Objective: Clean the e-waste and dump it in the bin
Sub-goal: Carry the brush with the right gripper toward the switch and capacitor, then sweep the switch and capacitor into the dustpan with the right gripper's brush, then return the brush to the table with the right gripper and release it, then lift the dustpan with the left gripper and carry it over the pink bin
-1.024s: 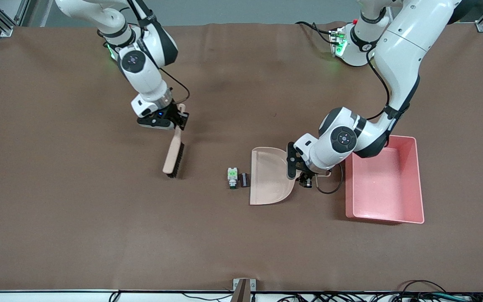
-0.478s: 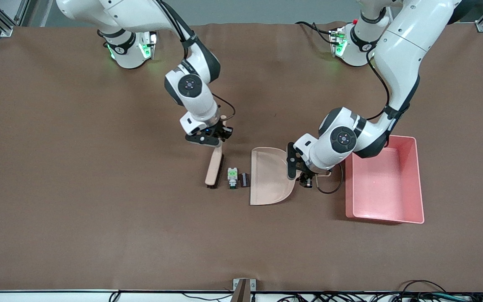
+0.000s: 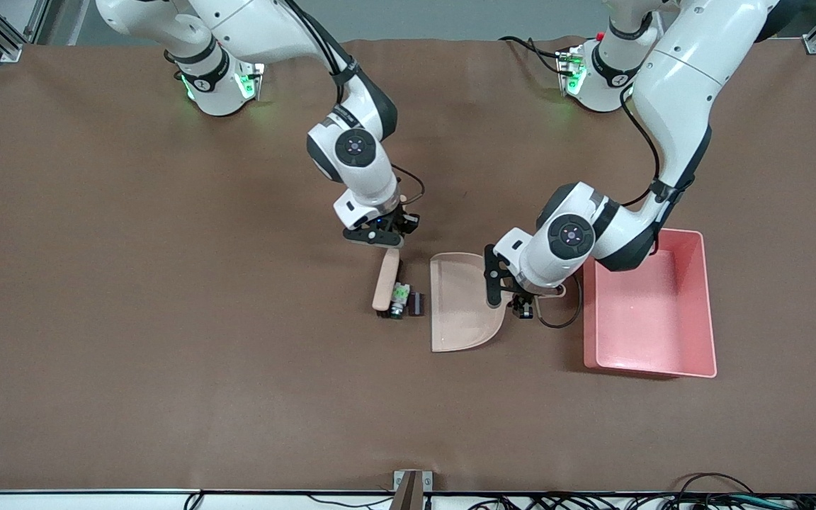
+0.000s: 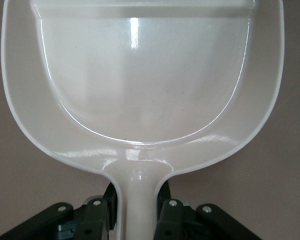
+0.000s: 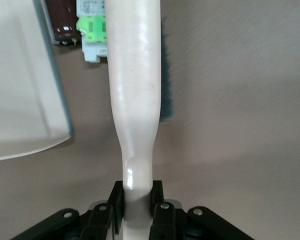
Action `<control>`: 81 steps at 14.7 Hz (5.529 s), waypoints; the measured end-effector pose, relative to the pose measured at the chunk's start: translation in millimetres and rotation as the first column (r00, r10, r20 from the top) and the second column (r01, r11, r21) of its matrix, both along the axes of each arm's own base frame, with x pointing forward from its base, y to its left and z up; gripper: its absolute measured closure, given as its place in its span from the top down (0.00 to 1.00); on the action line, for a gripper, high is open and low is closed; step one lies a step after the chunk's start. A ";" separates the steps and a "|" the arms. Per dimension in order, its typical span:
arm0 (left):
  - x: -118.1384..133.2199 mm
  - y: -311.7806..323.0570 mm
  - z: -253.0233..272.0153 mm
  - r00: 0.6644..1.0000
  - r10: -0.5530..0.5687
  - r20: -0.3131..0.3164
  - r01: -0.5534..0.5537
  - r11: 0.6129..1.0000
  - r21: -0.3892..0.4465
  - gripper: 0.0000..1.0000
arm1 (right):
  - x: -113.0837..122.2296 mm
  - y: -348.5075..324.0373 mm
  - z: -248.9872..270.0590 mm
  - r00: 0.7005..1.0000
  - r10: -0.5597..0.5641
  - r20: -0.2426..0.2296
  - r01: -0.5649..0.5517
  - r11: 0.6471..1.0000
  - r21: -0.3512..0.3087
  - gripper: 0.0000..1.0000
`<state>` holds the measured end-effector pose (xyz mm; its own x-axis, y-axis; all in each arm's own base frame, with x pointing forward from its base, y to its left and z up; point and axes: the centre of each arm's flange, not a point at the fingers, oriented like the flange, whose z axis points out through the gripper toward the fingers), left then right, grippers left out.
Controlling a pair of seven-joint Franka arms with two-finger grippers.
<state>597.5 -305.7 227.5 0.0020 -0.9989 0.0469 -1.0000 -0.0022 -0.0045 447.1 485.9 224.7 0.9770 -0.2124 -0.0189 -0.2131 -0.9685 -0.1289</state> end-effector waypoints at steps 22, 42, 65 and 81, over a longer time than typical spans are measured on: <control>2.8 -7.8 -2.5 1.000 0.007 -0.009 -0.007 1.000 0.016 0.33 | -3.9 124.1 83.9 0.952 -0.294 -0.080 0.298 0.954 0.043 0.26; 0.8 -12.4 -3.0 1.000 0.022 -0.011 -0.022 1.000 0.016 0.33 | 35.1 -325.5 127.6 0.988 -0.026 -0.152 0.012 0.996 -0.092 0.26; 2.4 -86.4 52.7 0.989 -0.016 0.147 0.050 0.972 -0.230 0.33 | -18.4 -535.6 0.9 0.995 0.079 -0.054 -0.084 0.993 -0.084 0.26; 43.8 -34.7 139.9 0.975 0.093 0.202 -0.011 0.927 -0.375 0.33 | 71.0 -558.4 116.6 0.979 0.083 -0.186 -0.089 0.996 -0.022 1.00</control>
<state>641.2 -340.4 367.4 0.0024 -0.9089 0.4171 -0.9739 -0.0968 -0.2054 518.1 -72.4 341.2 0.9719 -0.1307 -0.1956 -0.1459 -0.9871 -0.0653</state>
